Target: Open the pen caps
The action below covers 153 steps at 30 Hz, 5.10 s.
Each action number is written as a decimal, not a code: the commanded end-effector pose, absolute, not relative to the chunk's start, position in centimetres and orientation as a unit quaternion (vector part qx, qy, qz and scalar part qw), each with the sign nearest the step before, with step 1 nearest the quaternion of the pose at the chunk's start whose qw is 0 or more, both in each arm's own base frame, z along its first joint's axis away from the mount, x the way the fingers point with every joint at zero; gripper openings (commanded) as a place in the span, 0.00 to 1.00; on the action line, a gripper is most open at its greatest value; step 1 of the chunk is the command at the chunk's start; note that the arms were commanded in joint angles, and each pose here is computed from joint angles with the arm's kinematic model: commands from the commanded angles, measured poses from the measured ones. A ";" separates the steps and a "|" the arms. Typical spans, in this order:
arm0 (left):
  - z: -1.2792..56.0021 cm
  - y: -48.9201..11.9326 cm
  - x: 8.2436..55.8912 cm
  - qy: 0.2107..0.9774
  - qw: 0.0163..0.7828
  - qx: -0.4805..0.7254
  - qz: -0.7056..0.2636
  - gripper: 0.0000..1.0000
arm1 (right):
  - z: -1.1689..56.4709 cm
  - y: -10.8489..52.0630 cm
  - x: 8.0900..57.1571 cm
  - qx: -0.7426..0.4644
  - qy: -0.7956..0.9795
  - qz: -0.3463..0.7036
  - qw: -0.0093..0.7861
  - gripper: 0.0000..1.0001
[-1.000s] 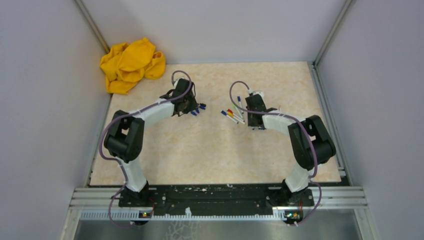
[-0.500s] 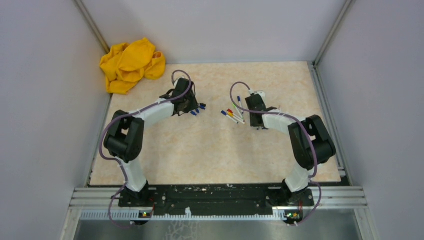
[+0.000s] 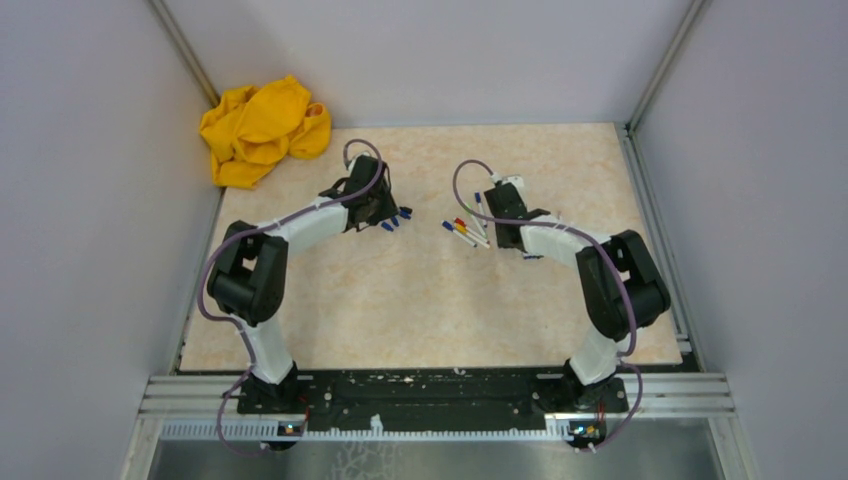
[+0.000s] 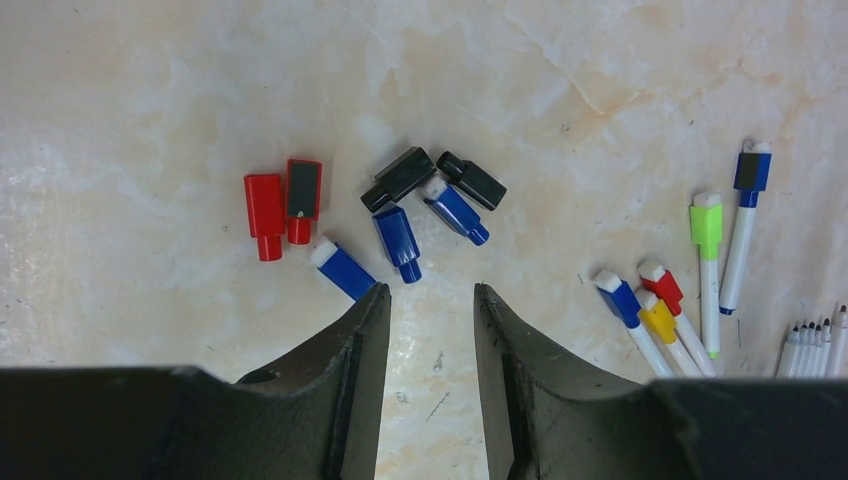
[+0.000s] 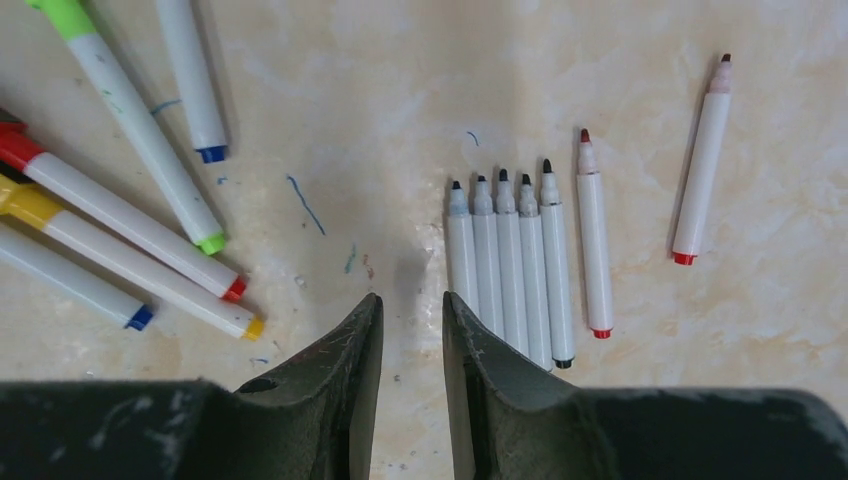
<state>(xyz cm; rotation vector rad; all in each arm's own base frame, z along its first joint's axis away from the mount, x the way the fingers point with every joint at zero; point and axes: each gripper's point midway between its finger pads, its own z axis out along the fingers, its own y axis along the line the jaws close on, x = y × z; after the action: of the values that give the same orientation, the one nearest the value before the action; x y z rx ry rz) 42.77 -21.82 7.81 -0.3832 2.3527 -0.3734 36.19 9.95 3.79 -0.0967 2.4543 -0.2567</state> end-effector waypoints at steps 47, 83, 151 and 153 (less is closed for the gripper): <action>12.8 -23.8 44.6 0.876 0.385 -0.141 -0.253 0.80 | 2.2 16.7 46.5 -0.071 0.947 0.002 0.314 0.18; 12.3 -35.0 44.5 0.830 0.277 -0.082 -0.477 0.70 | 13.1 27.5 41.3 -0.153 0.874 0.225 0.402 0.00; 14.6 -26.8 52.7 0.811 0.370 -0.206 -0.403 0.00 | 10.3 26.8 35.8 -0.143 0.880 0.247 0.380 0.00; 15.0 -26.0 54.0 0.812 0.377 -0.210 -0.392 0.00 | 10.4 26.2 35.3 -0.138 0.881 0.244 0.382 0.00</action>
<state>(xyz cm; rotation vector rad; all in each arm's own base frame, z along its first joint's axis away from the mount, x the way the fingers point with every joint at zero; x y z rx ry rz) 48.76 -30.81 14.22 -0.3809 2.1643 -1.1360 36.97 26.36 8.69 -0.3599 2.2765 0.6008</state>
